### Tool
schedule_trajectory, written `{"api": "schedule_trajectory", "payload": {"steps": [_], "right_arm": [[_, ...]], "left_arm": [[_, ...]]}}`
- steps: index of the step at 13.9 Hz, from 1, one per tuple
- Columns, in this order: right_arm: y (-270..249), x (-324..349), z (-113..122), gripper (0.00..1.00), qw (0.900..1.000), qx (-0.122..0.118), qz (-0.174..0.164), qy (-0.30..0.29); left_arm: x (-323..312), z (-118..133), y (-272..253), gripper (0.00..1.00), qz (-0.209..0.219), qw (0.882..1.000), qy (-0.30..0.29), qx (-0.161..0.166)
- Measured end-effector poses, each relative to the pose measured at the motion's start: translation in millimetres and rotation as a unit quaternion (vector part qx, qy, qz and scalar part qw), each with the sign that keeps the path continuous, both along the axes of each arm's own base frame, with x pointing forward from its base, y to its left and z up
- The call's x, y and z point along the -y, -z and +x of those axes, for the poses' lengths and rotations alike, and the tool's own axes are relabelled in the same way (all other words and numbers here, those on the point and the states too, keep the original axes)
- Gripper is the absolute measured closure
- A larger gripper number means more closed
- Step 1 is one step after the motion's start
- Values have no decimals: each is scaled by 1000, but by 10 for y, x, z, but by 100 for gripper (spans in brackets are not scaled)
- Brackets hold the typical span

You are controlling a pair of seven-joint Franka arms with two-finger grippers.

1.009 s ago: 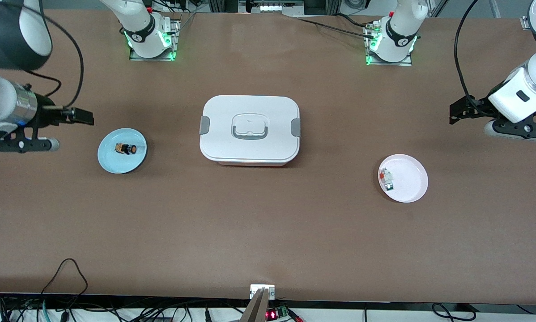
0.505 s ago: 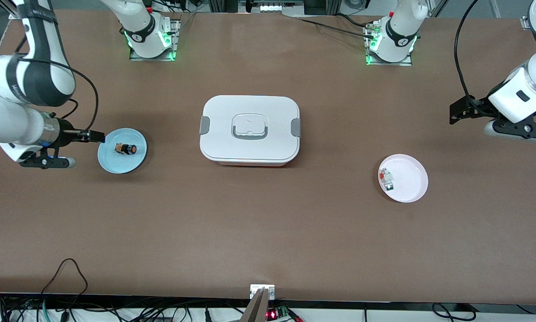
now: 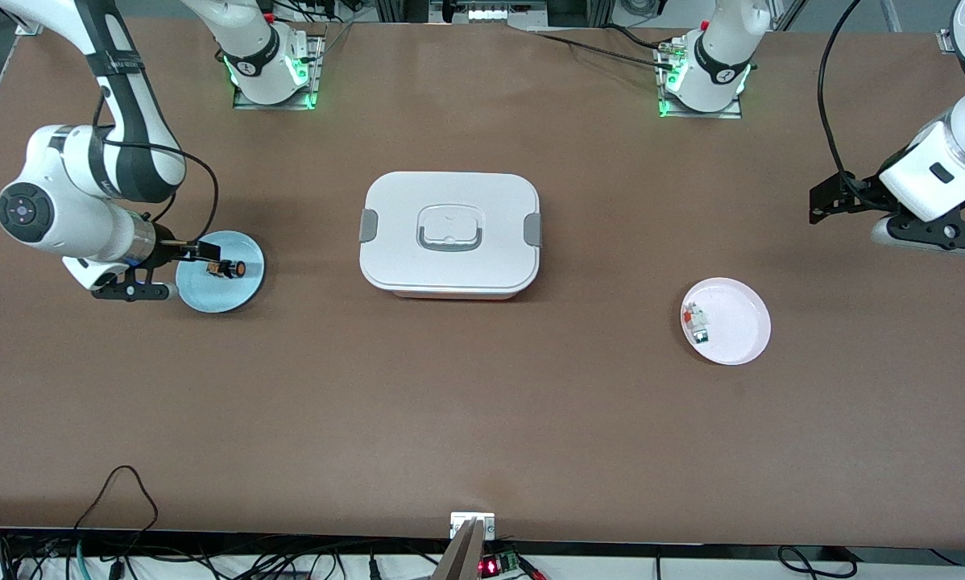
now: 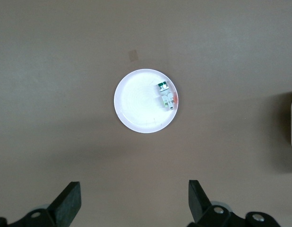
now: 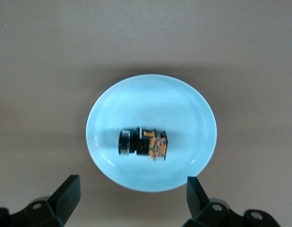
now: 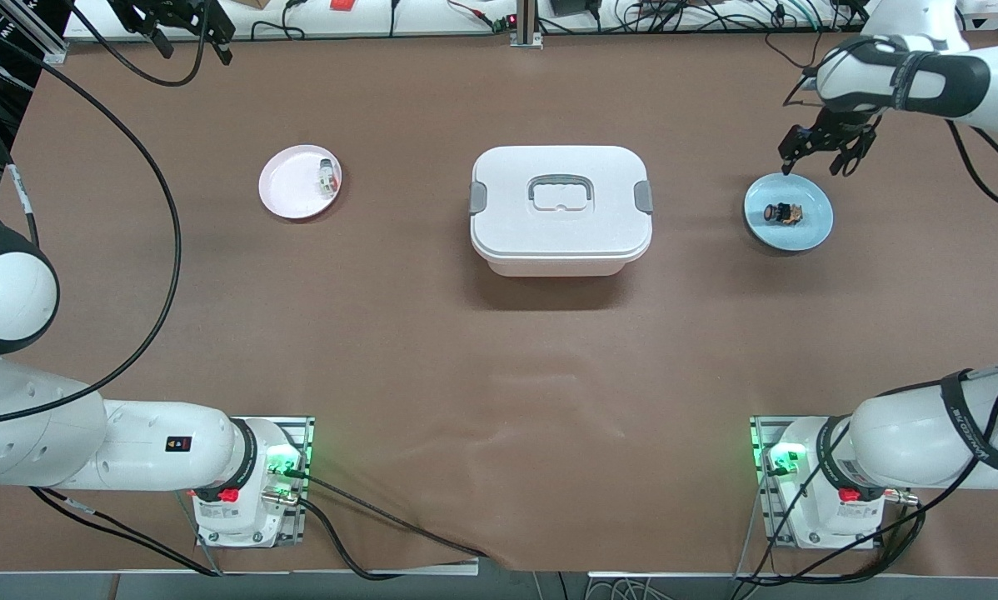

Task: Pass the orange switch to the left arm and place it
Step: 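Lower the open right gripper over the switch on the blue plate, then close the right gripper on the black-orange switch and lift it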

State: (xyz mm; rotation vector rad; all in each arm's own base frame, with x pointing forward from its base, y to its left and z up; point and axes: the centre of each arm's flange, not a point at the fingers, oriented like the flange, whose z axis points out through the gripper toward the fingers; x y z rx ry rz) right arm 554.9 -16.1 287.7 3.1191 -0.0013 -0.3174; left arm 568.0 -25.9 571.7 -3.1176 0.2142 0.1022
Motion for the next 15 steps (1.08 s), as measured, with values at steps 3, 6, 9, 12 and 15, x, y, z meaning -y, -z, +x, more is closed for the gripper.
{"api": "schedule_trajectory", "payload": {"steps": [3,6,9,12,15], "right_arm": [[345,88,12,0,1000,3,4,-8],[699,168,-56,0,1000,5,7,-7],[887,139,-113,0,1000,0,8,-9],[936,122,-121,0,1000,-2,9,-11],[989,115,-144,0,1000,-8,9,-11]], "left_arm": [[-12,1,0,0,0,1000,-1,0],[-75,-9,9,0,0,1000,-7,-6],[-78,-17,14,0,0,1000,-7,-9],[-78,-18,14,0,0,1000,-7,-9],[-78,-19,16,0,0,1000,-7,-10]]}}
